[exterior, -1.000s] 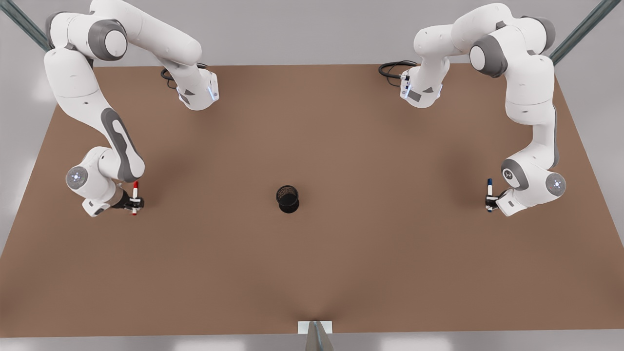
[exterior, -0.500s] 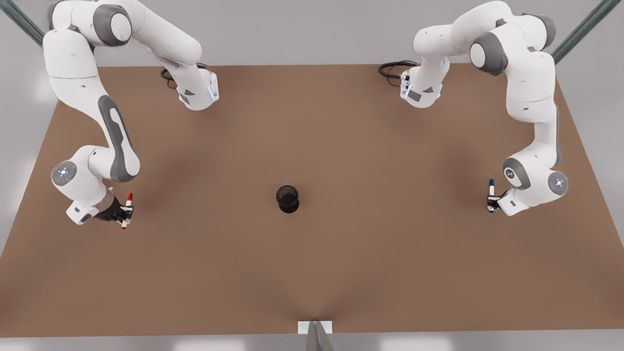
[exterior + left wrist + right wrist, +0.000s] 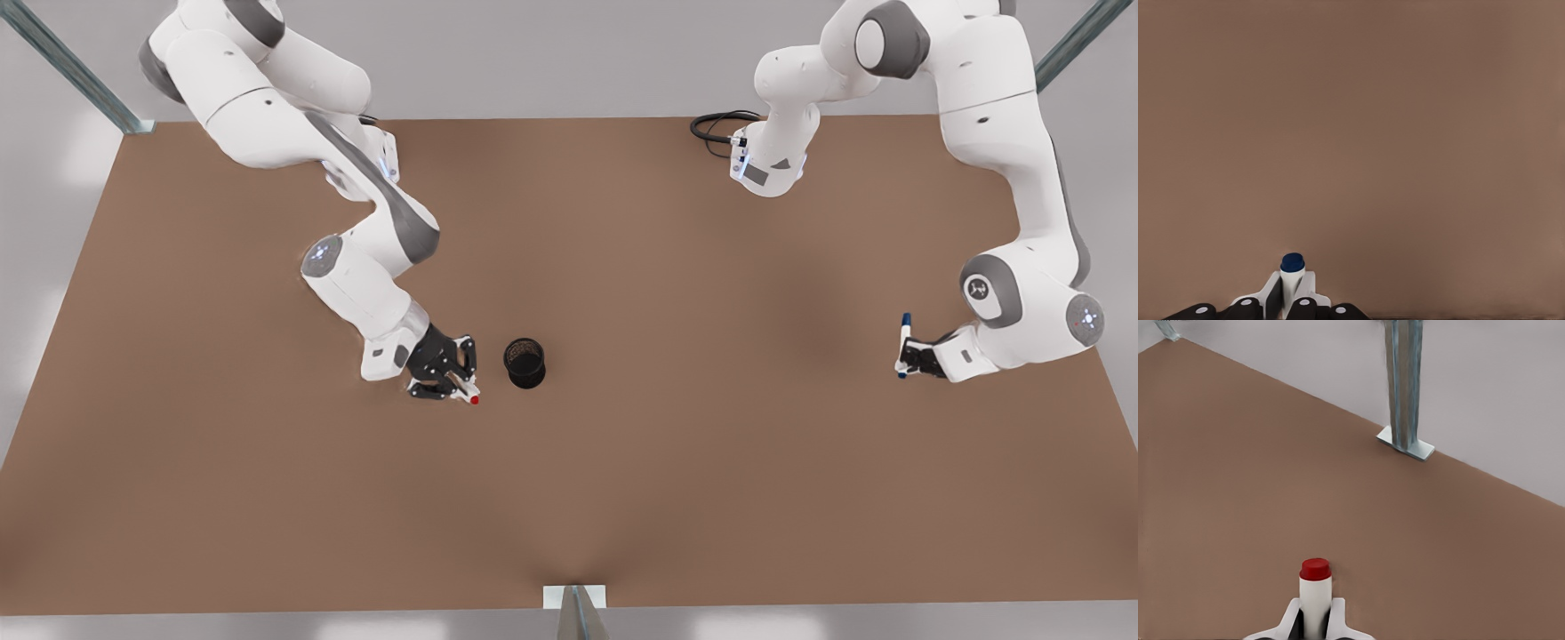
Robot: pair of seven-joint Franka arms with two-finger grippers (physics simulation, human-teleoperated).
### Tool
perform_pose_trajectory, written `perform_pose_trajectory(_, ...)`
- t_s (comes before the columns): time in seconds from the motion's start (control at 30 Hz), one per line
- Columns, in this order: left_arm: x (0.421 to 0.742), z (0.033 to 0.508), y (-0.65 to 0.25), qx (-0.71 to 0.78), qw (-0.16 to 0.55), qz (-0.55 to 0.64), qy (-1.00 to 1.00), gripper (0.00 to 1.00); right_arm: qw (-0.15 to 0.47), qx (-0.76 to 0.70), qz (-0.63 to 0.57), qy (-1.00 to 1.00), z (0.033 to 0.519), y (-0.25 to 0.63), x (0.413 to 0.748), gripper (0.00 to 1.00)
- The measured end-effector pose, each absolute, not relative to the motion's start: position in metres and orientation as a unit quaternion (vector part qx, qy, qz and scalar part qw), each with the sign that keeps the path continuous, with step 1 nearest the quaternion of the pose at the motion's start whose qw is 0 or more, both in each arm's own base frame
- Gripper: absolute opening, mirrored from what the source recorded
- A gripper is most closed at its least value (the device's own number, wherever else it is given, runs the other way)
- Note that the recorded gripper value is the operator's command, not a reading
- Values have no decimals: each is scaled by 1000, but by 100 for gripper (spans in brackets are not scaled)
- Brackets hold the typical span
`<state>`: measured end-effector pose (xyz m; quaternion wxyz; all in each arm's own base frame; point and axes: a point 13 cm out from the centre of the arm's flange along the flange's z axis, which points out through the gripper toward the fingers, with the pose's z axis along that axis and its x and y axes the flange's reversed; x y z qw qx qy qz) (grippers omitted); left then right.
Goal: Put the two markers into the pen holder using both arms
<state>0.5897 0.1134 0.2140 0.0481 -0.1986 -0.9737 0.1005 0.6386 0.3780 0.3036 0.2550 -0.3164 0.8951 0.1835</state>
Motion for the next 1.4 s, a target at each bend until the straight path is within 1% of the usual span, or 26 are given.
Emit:
perform_pose_trajectory(0.07,589,231,94,-211,59,123,-968,21,270,-342,187,881,288,444,619,24)
perform_pose_trajectory(0.17,586,254,68,-236,69,165,-955,21,290,-343,197,871,274,486,606,24)
perform_pose_trajectory(0.27,584,270,43,-276,69,204,-937,21,289,-331,197,876,234,479,591,24)
perform_pose_trajectory(0.37,578,279,29,-316,63,236,-917,21,303,-317,213,873,209,484,581,24)
perform_pose_trajectory(0.47,574,288,21,-359,50,263,-894,21,333,-304,227,863,216,491,582,24)
perform_pose_trajectory(0.6,570,294,11,-410,30,291,-864,21,344,-288,233,863,198,474,570,24)
perform_pose_trajectory(0.77,565,296,1,-461,11,312,-830,21,364,-274,239,857,195,465,574,24)
perform_pose_trajectory(0.87,563,296,-3,-486,4,319,-814,21,363,-274,235,859,185,451,572,24)
perform_pose_trajectory(1.0,560,297,-5,-513,-4,324,-795,21,353,-283,231,861,167,440,558,27)
perform_pose_trajectory(1.03,560,297,-6,-520,-6,325,-790,21,352,-285,232,861,165,440,556,63)
perform_pose_trajectory(1.07,559,298,-7,-526,-8,325,-786,21,351,-285,232,861,164,441,555,95)
perform_pose_trajectory(1.1,559,299,-8,-531,-10,326,-782,21,352,-285,233,860,164,441,556,100)
perform_pose_trajectory(1.17,559,300,-9,-542,-13,326,-775,21,360,-284,233,858,171,441,562,100)
perform_pose_trajectory(1.2,559,301,-11,-546,-16,327,-771,21,373,-278,229,855,186,434,577,100)
perform_pose_trajectory(1.23,559,303,-16,-553,-20,329,-765,21,399,-268,214,850,229,416,608,100)
perform_pose_trajectory(1.3,560,308,-36,-568,-30,337,-750,21,452,-248,157,843,366,358,683,100)
perform_pose_trajectory(1.33,561,311,-51,-577,-36,344,-740,21,462,-224,123,849,433,312,722,100)
perform_pose_trajectory(1.37,562,314,-70,-584,-45,354,-729,21,455,-199,94,863,486,265,749,100)
perform_pose_trajectory(1.4,563,316,-90,-591,-53,364,-718,21,433,-176,71,881,522,223,762,100)
